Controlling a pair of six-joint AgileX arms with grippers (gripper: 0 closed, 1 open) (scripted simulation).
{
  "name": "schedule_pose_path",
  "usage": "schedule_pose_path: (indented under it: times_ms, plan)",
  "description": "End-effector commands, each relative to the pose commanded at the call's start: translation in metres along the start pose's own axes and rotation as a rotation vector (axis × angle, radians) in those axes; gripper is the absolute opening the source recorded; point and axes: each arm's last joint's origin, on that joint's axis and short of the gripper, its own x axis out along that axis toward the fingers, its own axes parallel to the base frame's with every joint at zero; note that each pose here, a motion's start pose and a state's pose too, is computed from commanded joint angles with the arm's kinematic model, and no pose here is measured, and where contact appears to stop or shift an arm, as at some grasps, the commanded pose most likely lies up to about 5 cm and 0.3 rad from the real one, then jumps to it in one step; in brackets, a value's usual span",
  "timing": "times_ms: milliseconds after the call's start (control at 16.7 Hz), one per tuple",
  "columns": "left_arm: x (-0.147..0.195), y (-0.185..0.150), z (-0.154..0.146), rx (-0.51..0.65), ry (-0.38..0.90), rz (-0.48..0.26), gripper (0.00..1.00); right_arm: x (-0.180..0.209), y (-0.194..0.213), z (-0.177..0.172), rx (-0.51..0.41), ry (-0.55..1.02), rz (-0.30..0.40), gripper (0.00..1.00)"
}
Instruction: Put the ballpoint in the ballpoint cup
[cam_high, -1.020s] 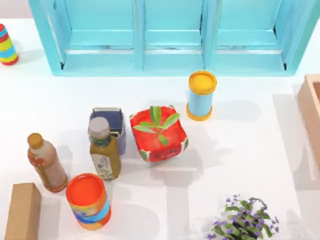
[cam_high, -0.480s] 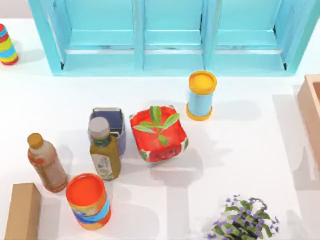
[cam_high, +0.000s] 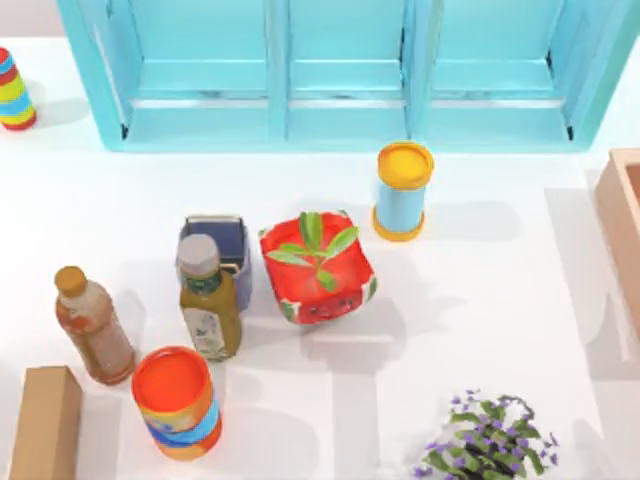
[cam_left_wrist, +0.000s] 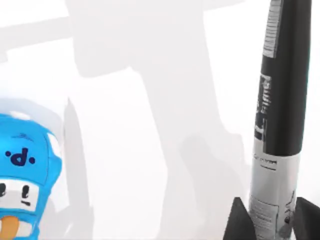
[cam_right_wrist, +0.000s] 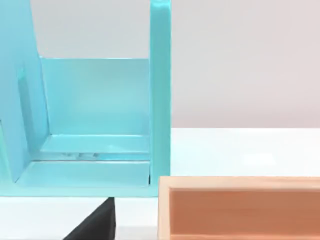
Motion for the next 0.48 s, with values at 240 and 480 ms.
schedule_pose_path:
  times_ms: [240,480]
  plan:
    - [0.002,0.000,0.000,0.001,0.007,0.002,0.00,0.000,0.000,0.000,0.000,0.000,0.000,1.00]
    - [0.012,-0.010,0.008,0.090,-0.034,0.075,0.00,0.000,0.000,0.000,0.000,0.000,0.000,1.00]
